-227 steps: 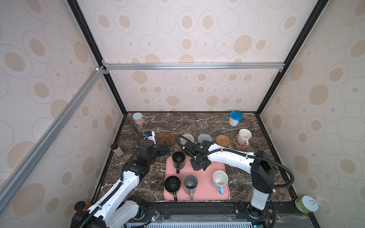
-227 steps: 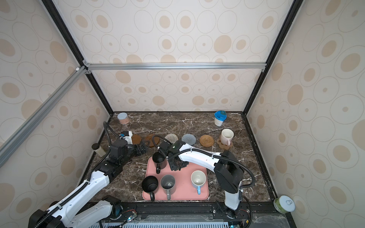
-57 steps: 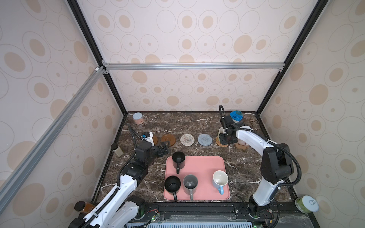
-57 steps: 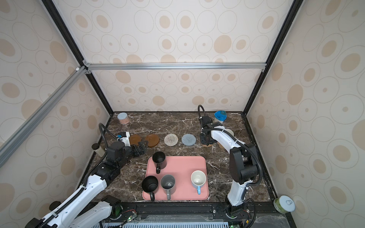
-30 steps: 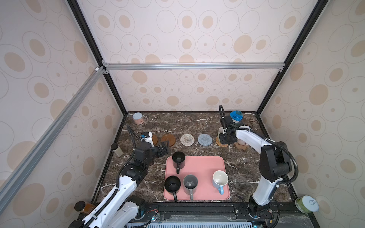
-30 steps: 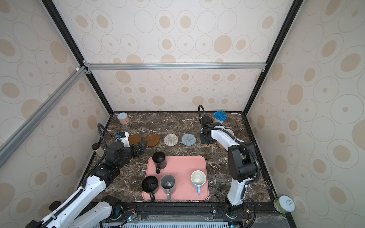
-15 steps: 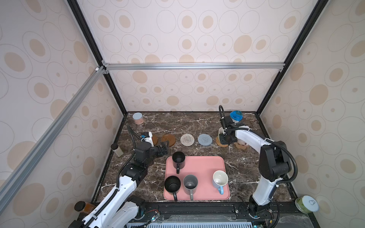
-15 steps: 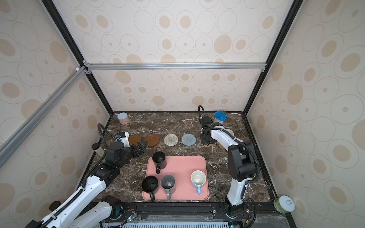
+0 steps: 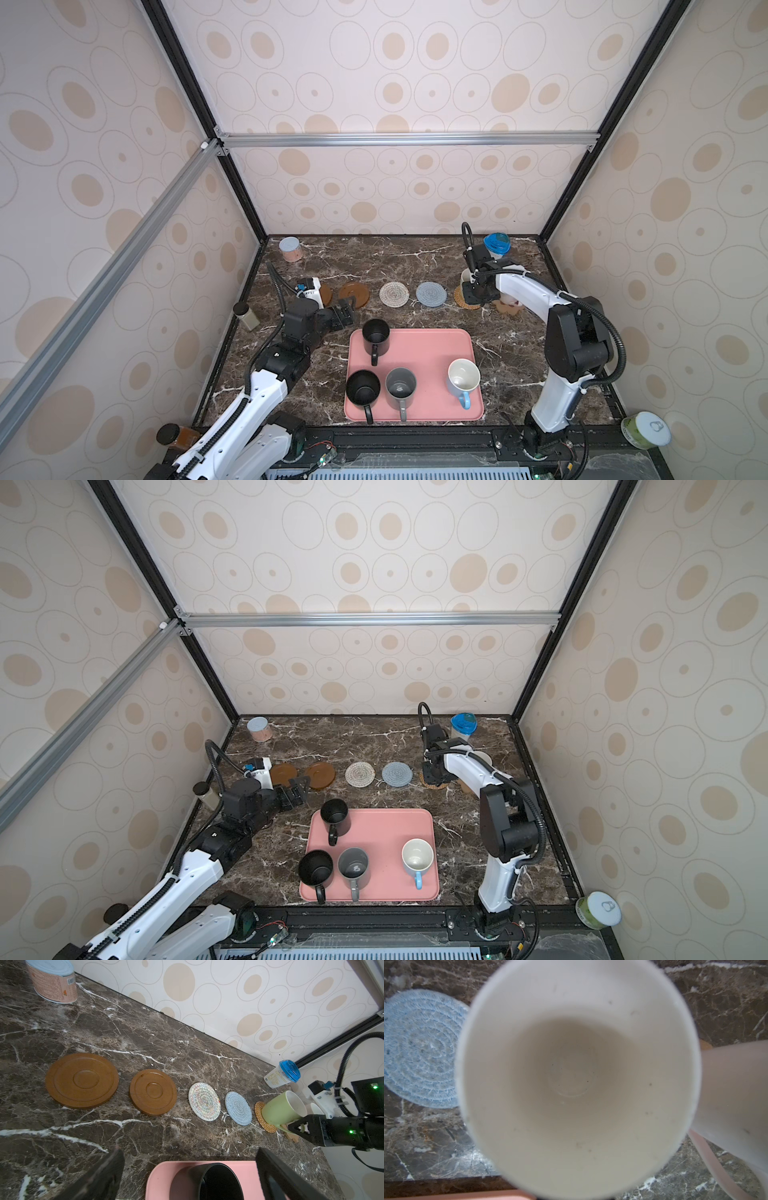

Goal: Place cups on coasters
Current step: Place the cup on the coaster.

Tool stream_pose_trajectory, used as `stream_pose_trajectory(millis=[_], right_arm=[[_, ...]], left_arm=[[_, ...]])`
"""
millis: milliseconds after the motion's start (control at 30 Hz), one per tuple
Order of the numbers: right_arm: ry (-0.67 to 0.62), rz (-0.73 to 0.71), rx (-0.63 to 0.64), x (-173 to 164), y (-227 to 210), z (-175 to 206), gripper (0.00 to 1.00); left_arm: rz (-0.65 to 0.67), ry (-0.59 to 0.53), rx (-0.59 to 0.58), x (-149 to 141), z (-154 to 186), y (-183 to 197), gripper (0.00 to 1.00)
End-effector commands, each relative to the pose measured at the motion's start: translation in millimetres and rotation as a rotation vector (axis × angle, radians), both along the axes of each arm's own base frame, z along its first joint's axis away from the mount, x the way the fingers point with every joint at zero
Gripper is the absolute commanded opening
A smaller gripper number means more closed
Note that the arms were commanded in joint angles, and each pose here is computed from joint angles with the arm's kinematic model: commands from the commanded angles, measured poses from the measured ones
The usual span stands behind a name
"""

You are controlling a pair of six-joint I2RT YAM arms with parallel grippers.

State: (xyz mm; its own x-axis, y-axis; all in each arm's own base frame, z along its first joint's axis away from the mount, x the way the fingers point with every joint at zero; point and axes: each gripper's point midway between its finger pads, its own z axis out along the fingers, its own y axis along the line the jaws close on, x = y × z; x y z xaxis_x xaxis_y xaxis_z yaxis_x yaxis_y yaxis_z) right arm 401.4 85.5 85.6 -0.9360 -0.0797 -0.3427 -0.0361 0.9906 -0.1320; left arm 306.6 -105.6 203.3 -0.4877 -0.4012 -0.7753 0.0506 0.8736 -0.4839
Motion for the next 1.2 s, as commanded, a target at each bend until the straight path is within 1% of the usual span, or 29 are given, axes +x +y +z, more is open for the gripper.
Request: stream_pose_trajectory(millis=[0, 300, 500, 900, 1167], right_arm=[[-0.033, -0.022, -0.007, 7.9, -4.9, 1.6, 0.02], [-0.014, -0.032, 0.003, 2.6, -4.6, -5.4, 0.04], [-0.015, -0.04, 0.012, 0.0, -4.6, -3.0, 0.12], [-0.011, -0.051, 0.035, -5.7, -3.1, 0.6, 0.24], [-0.029, -0.059, 0.076, -9.0, 1.3, 15.5, 0.31]], left_arm=[[0.004, -0.005, 0.009, -1.5, 3.2, 0.9, 1.0], [0.003, -0.005, 0.008, -1.2, 3.5, 0.7, 1.0], [0.003, -0.006, 0.006, -1.2, 3.8, 0.4, 1.0], [0.004, -0.005, 0.005, -2.0, 3.4, 0.8, 1.0], [0.004, 0.0, 0.008, -2.8, 0.4, 1.2, 1.0]])
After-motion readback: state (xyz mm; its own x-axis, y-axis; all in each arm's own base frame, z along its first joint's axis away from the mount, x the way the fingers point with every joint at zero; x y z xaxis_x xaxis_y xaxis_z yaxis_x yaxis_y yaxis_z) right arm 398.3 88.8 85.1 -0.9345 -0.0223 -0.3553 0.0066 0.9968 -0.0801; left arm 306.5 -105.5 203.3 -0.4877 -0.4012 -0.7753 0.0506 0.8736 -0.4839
